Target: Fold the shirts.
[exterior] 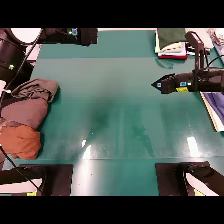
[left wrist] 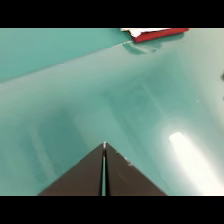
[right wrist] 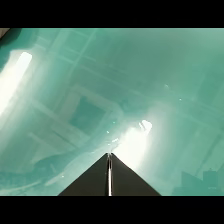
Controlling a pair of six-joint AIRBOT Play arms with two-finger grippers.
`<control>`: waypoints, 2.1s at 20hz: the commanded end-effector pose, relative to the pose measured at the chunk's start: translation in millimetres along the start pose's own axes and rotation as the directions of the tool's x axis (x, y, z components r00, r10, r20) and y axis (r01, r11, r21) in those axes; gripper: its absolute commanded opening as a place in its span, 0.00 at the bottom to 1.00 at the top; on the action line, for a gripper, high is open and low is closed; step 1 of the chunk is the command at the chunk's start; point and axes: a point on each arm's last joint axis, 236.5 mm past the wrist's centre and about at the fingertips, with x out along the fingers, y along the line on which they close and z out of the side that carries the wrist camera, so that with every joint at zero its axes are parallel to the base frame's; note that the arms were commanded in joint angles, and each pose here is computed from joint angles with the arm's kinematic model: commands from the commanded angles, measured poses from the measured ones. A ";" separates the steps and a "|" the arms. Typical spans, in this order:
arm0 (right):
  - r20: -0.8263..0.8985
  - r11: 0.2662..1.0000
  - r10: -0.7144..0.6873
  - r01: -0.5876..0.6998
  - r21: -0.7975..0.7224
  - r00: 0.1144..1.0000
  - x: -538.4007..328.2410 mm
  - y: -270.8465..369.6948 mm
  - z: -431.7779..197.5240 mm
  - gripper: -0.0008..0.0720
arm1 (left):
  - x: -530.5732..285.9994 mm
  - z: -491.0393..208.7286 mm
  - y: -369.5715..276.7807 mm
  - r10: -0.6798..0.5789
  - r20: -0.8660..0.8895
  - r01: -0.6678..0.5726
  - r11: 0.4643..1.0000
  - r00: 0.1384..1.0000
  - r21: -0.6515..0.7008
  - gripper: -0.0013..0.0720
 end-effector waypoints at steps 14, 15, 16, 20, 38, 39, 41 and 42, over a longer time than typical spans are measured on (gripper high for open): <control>0.003 1.000 0.000 0.000 -0.001 1.000 0.4 0.3 0.8 0.03 | -36.6 -274.9 327.4 0.447 -0.592 -0.653 0.735 0.671 -0.185 1.00; 0.003 1.000 0.000 0.000 -0.001 1.000 0.5 0.2 0.9 0.03 | -27.8 -282.8 331.9 0.442 -0.594 -0.652 0.734 0.672 -0.191 1.00; 0.003 1.000 -0.001 0.001 -0.001 1.000 0.5 0.0 0.8 0.04 | -21.2 -285.4 336.3 0.446 -0.586 -0.657 0.725 0.677 -0.208 1.00; 0.003 1.000 0.000 0.000 -0.001 1.000 0.5 0.2 0.9 0.04 | -11.0 -276.2 345.5 0.471 -0.536 -0.675 0.681 0.701 -0.284 0.92; 0.411 0.976 0.067 0.026 -0.217 0.909 -132.9 78.9 133.2 0.04 | -143.6 3.3 -12.4 0.074 0.048 -0.082 0.976 0.996 0.202 0.04; 0.424 0.974 0.072 0.028 -0.224 0.903 -138.5 82.2 136.3 0.04 | -123.5 -16.1 -39.7 0.004 -0.017 -0.001 0.975 1.000 0.221 0.05; 0.434 0.972 0.077 0.029 -0.232 0.897 -144.2 85.7 138.9 0.04 | -90.3 -55.0 -96.1 -0.132 -0.135 0.160 0.959 0.982 0.232 0.05; 0.436 0.972 0.077 0.029 -0.233 0.897 -145.2 86.3 138.6 0.04 | -73.7 -76.7 -127.2 -0.199 -0.195 0.244 0.940 0.960 0.240 0.05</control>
